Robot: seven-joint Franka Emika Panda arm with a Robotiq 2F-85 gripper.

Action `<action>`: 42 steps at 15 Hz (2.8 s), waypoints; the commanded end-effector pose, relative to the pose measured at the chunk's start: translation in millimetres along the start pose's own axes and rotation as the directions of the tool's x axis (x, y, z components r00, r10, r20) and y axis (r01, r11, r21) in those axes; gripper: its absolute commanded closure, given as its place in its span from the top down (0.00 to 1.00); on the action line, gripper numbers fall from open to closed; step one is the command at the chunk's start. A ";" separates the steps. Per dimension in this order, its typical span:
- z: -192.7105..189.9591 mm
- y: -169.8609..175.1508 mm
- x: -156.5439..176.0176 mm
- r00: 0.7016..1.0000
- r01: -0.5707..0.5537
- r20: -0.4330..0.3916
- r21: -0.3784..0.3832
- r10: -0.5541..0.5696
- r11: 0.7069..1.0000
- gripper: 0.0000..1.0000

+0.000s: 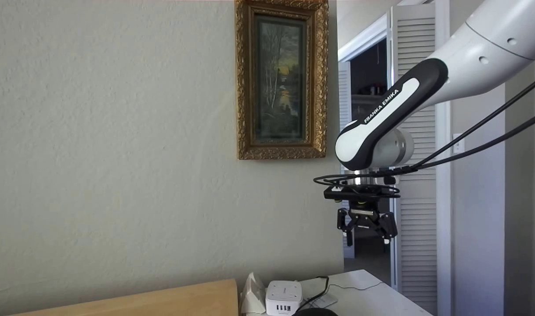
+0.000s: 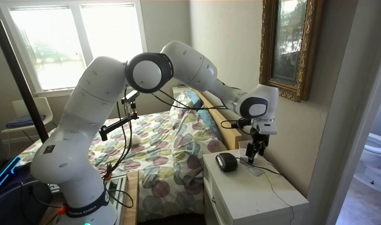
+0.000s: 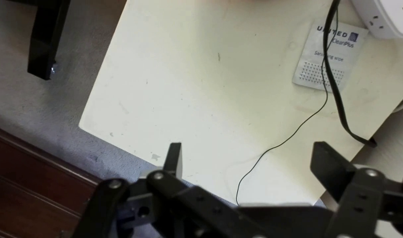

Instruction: Move the cable on the cabinet

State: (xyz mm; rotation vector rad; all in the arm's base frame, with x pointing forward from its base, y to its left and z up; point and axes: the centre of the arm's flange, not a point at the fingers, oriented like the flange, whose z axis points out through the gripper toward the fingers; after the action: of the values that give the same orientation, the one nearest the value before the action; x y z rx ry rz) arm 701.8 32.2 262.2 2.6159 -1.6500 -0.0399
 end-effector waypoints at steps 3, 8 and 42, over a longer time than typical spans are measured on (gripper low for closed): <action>1.9 -2.7 2.5 1.000 -0.007 0.004 -0.003 0.007 1.000 1.00; 27.7 -27.0 3.1 0.998 -0.056 0.037 0.021 0.055 0.998 1.00; 145.2 -100.0 40.5 0.976 -0.121 0.192 0.102 0.099 0.987 0.49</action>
State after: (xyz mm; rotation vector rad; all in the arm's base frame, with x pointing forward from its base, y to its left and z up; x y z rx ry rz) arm 780.8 33.3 116.6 2.6328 -1.8879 -0.1562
